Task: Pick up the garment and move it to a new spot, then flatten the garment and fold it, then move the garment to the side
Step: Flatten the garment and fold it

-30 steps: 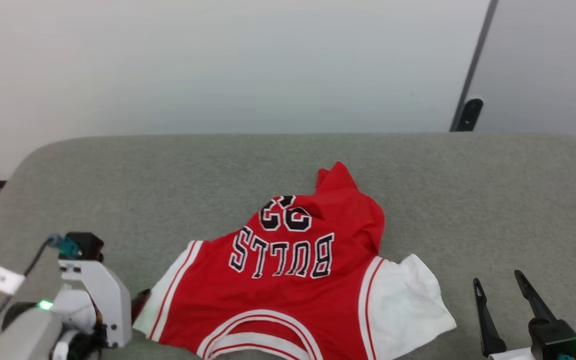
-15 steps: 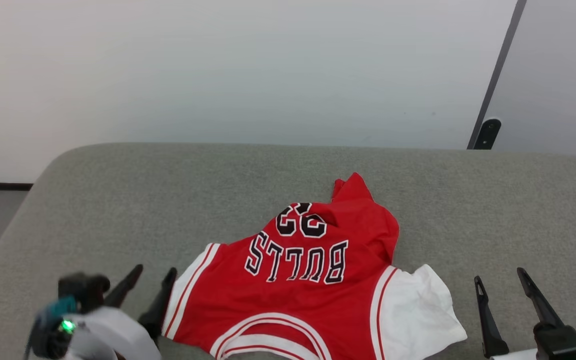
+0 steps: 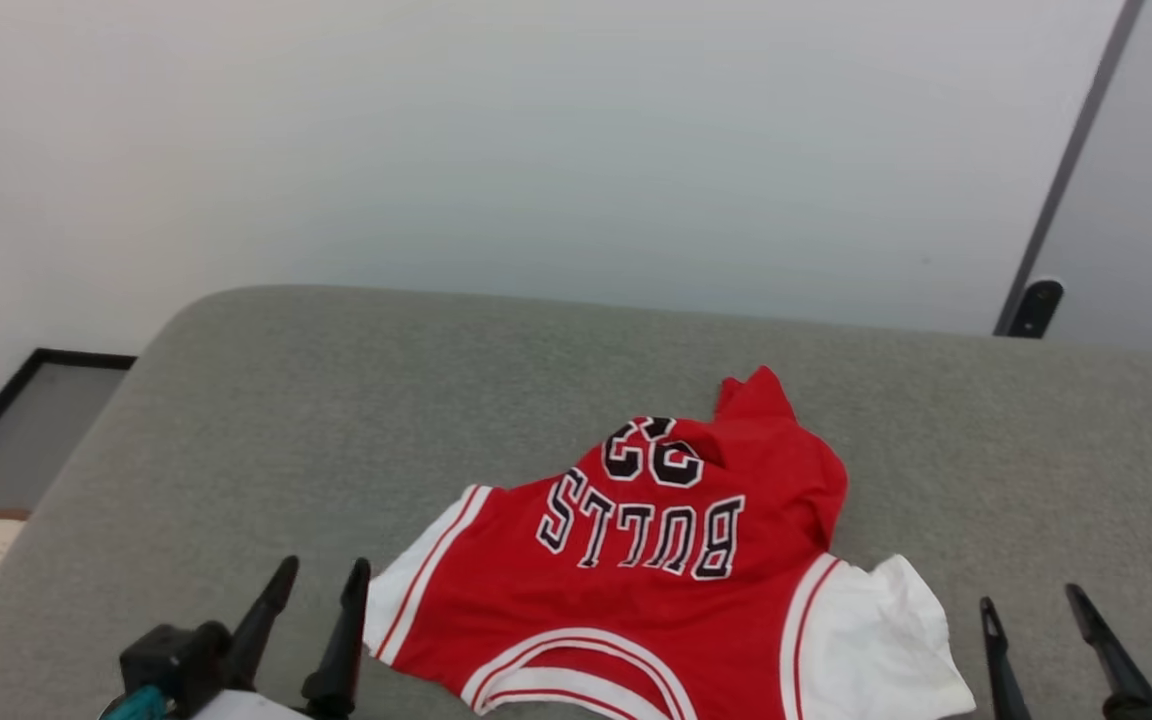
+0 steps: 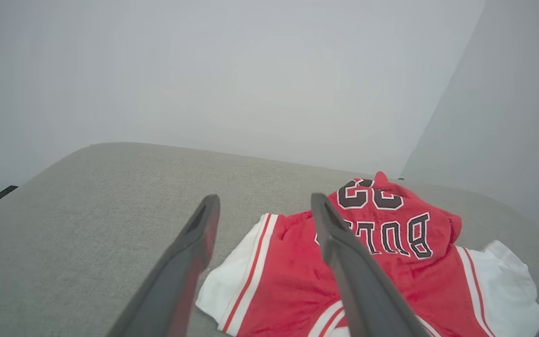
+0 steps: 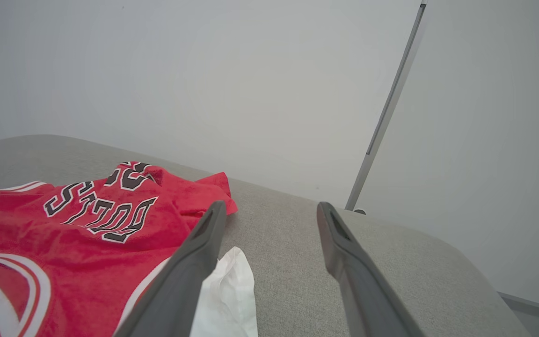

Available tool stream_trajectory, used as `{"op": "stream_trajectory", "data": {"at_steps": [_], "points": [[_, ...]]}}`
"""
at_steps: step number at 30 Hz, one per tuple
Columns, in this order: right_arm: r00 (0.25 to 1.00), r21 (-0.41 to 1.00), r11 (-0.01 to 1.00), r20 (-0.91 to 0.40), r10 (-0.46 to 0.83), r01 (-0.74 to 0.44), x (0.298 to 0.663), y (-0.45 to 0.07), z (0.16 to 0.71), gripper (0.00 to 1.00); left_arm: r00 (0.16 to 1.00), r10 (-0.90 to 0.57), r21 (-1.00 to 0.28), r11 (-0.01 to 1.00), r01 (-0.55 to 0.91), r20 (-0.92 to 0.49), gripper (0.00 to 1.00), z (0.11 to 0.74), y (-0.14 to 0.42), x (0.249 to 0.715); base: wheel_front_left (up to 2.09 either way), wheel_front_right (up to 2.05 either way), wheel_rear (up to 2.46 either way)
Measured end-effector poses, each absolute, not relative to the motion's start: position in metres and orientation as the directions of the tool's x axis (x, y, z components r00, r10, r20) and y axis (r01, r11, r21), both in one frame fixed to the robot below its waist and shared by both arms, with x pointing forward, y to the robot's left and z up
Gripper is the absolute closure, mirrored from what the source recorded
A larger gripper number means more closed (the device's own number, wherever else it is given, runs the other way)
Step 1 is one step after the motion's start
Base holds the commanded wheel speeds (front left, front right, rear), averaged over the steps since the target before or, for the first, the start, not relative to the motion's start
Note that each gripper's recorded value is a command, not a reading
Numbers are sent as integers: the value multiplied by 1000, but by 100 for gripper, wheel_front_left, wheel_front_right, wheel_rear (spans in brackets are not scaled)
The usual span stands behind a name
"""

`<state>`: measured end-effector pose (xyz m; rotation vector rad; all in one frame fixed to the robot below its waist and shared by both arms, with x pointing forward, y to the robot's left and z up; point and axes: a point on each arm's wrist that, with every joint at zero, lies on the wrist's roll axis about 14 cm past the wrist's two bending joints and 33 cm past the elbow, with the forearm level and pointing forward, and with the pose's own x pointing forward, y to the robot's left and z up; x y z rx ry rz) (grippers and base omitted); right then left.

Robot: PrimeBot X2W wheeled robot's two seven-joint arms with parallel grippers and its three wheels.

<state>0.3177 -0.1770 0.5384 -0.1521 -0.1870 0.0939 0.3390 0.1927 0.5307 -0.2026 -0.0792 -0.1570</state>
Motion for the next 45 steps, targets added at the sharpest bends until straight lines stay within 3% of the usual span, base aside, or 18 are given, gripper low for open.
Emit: {"op": "stream_trajectory", "data": {"at_steps": [8,23,32,40,45], "points": [[979,-182,982,186,82,-47,320,-188,542,0,980,-66,-203,974,105,188,0,547,209,323,0,0,0],[986,-193,981,166,18,15,312,-208,535,0,988,-97,-208,971,120,121,0,520,199,332,0,0,0],[991,-188,979,118,-62,83,303,-231,520,0,954,-223,-234,957,174,-200,0,495,207,381,0,0,0],[993,-189,976,63,-96,107,303,-239,505,0,764,-275,-270,953,137,-583,0,457,230,401,0,0,0],[993,-193,975,37,-108,113,308,-242,499,0,657,-261,-260,960,101,-707,0,443,234,414,0,0,0]]}}
